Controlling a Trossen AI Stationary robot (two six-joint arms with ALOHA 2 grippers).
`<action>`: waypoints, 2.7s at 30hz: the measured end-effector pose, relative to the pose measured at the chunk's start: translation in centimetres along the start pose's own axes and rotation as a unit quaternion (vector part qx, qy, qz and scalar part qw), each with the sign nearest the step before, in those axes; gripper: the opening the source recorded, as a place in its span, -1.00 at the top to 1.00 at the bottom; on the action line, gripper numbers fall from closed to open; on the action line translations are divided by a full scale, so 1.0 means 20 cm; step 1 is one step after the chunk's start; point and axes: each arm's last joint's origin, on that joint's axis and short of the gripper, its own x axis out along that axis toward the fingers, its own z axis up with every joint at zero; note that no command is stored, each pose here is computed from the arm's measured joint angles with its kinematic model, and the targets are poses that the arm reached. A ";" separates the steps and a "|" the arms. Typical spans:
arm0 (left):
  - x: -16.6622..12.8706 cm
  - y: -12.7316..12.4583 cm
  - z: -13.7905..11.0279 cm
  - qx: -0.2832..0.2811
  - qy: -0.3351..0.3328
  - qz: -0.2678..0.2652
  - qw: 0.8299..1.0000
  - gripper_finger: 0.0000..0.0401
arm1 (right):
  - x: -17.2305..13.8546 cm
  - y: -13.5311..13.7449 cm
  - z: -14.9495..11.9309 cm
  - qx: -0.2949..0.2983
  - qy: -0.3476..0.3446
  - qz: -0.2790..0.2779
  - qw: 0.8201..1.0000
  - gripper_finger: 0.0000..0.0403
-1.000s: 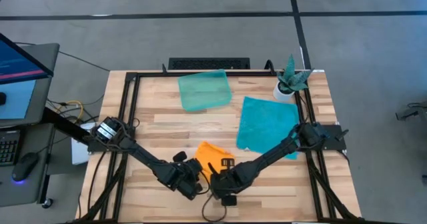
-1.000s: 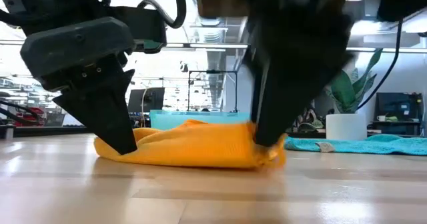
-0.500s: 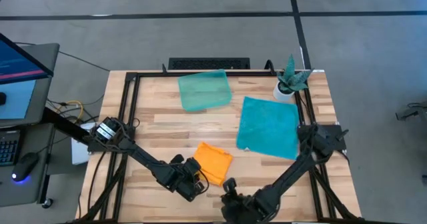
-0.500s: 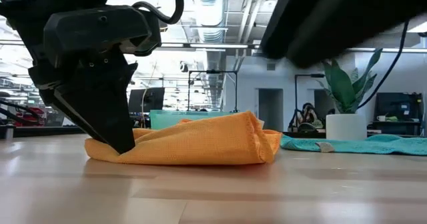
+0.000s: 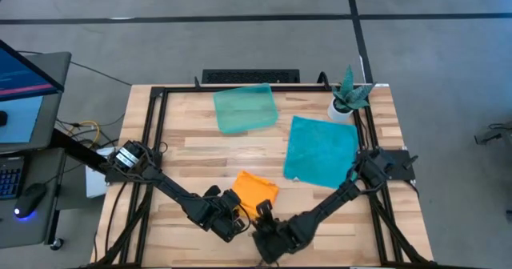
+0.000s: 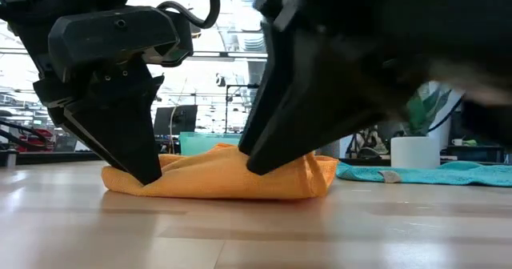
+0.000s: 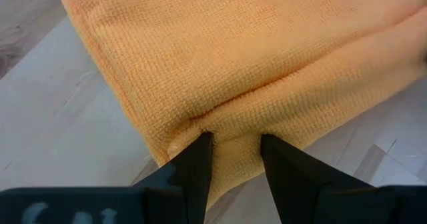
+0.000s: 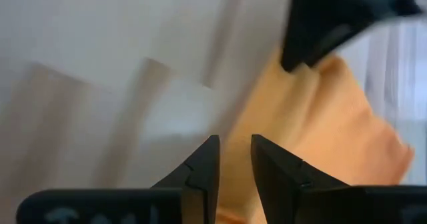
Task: Roll microfiber towels into tight, uniform cylinder then place into a basket
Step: Roll the yellow microfiber towel
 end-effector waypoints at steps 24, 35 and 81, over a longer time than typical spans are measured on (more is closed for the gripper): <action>0.00 0.00 0.01 0.053 0.003 0.000 0.999 0.36 | 0.16 -0.18 -0.12 0.200 0.088 0.075 0.973 0.00; -0.12 -0.07 -0.03 0.165 -0.003 0.037 0.986 0.36 | 0.18 -0.20 -0.13 0.213 0.097 0.086 0.968 0.55; 0.01 -0.06 -0.12 0.456 -0.121 0.150 0.869 0.35 | 0.17 -0.19 -0.13 0.213 0.102 0.127 0.963 0.89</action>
